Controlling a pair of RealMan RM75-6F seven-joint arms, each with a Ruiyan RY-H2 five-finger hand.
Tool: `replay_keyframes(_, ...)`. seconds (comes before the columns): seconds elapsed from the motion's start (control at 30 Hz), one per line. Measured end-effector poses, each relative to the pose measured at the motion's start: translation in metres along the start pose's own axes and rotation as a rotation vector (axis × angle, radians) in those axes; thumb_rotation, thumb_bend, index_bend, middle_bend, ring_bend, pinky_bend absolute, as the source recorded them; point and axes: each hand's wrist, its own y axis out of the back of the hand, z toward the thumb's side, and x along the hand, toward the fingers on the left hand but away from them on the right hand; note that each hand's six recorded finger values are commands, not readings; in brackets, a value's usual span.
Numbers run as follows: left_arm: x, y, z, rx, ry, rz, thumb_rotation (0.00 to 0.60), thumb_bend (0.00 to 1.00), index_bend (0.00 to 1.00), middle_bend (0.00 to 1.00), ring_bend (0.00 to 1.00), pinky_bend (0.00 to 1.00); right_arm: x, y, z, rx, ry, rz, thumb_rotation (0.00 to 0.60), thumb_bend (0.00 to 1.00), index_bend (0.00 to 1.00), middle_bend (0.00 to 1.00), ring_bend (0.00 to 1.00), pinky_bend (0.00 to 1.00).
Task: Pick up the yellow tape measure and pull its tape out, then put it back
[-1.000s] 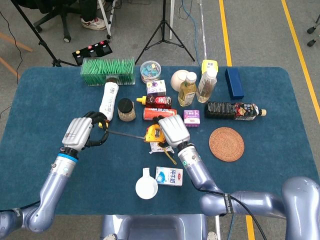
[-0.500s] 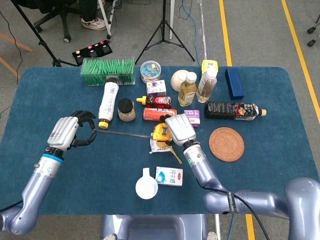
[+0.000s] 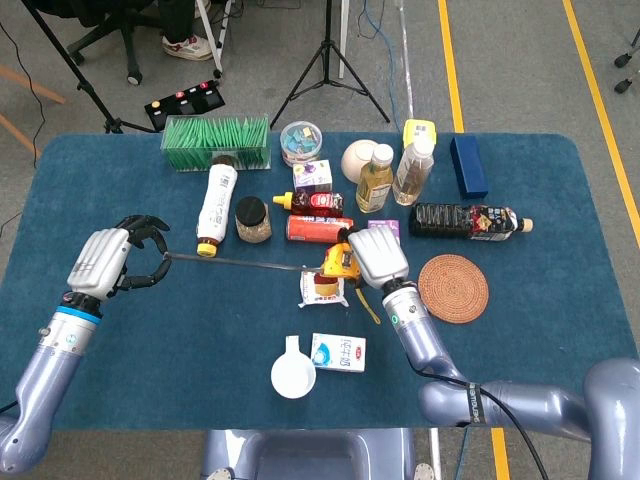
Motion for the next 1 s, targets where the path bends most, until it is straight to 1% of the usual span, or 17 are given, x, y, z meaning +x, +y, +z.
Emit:
replay_keyframes(0.27,-0.010,0.019,-0.014,0.004,0.007,0.026,0.600,0.45,0.56,0.33,0.23,0.42,0.004,-0.001,-0.018,0.007,-0.029,0.007,0.600,0.17,0.66,0.66,0.76,0.72)
replay_keyframes(0.5,-0.019,0.036,-0.033,0.007,0.034,0.046,0.600,0.45,0.56,0.33,0.23,0.42,0.006,-0.003,-0.031,0.012,-0.052,0.015,0.600,0.17,0.66,0.66,0.76,0.72)
replay_keyframes(0.73,-0.027,0.054,-0.051,-0.015,0.063,0.077,0.600,0.44,0.56,0.33,0.23,0.42,0.008,-0.006,-0.035,0.012,-0.057,0.022,0.600,0.17,0.66,0.66,0.76,0.72)
replay_keyframes(0.83,-0.028,0.057,-0.054,-0.016,0.064,0.080,0.600,0.44,0.56,0.33,0.23,0.42,0.008,-0.006,-0.034,0.012,-0.053,0.023,0.600,0.17,0.66,0.66,0.76,0.72)
replay_keyframes(1.0,-0.026,0.052,-0.047,-0.011,0.045,0.061,0.600,0.44,0.56,0.33,0.23,0.42,0.009,-0.005,-0.030,0.006,-0.045,0.018,0.600,0.17,0.67,0.66,0.76,0.72)
